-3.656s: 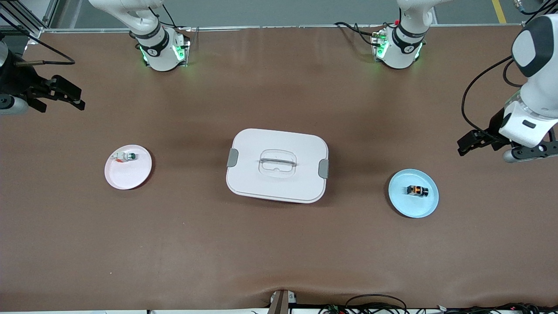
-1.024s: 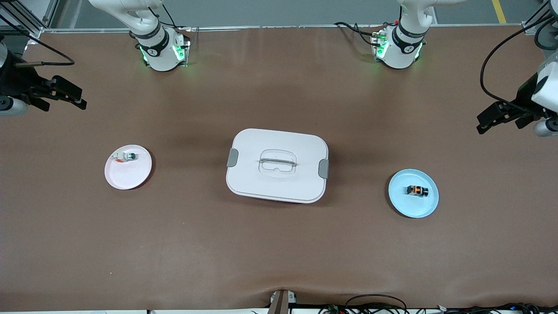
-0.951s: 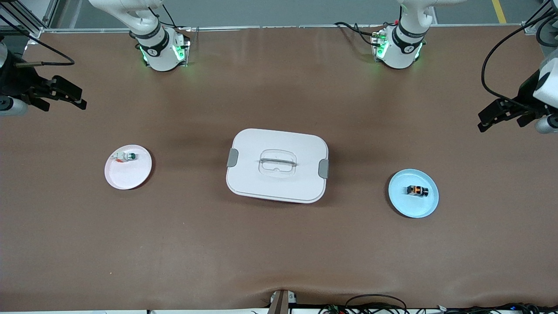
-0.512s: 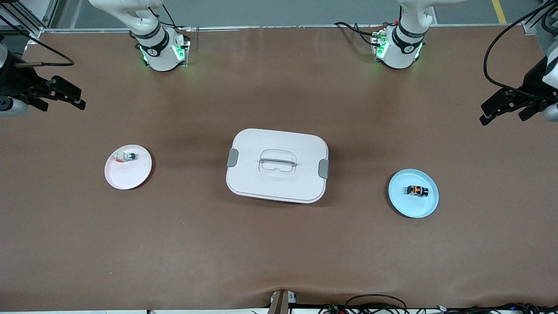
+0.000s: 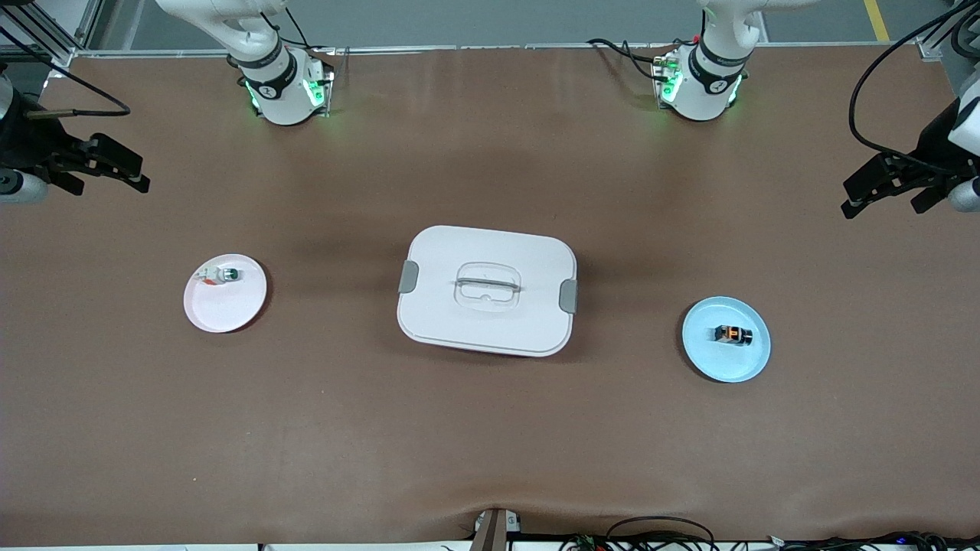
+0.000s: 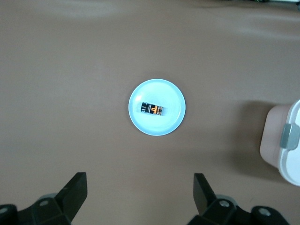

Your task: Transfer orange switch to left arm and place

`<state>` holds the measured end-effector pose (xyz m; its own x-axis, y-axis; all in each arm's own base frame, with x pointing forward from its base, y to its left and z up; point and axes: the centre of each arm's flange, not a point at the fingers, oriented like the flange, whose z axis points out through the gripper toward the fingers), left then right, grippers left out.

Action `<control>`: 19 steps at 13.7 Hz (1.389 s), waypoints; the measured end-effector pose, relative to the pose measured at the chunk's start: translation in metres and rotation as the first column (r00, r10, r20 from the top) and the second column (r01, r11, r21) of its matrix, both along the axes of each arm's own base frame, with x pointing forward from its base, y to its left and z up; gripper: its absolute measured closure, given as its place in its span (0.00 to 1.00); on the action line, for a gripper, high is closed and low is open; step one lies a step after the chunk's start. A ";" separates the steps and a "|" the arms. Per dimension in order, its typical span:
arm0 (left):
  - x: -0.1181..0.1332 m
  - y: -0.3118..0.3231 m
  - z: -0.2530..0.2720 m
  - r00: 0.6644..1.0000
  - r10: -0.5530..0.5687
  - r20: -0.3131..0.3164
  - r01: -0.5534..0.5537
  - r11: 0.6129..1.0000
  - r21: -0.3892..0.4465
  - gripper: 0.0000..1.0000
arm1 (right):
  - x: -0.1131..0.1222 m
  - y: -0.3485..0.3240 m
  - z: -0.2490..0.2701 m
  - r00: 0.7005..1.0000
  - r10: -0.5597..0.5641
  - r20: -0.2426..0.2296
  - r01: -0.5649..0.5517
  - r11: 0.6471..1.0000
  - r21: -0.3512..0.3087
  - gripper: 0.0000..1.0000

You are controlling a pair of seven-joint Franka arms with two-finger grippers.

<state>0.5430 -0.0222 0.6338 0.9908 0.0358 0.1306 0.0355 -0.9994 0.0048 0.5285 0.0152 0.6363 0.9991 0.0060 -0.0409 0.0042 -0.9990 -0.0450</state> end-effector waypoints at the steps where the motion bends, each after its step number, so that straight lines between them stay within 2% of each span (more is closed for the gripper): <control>1: 0.000 0.000 0.000 1.000 -0.018 0.000 0.018 1.000 0.002 0.00 | 0.000 0.000 0.000 1.000 0.000 0.000 0.000 1.000 0.000 0.00; 12: 0.000 -0.001 0.000 1.000 -0.017 -0.001 0.017 1.000 0.001 0.00 | 0.000 0.000 0.000 1.000 0.000 0.000 0.000 1.000 0.000 0.00; 19: -0.002 0.000 -0.006 0.999 -0.016 -0.039 0.016 1.000 0.002 0.00 | 0.000 0.000 0.000 1.000 0.000 0.000 0.000 1.000 0.000 0.00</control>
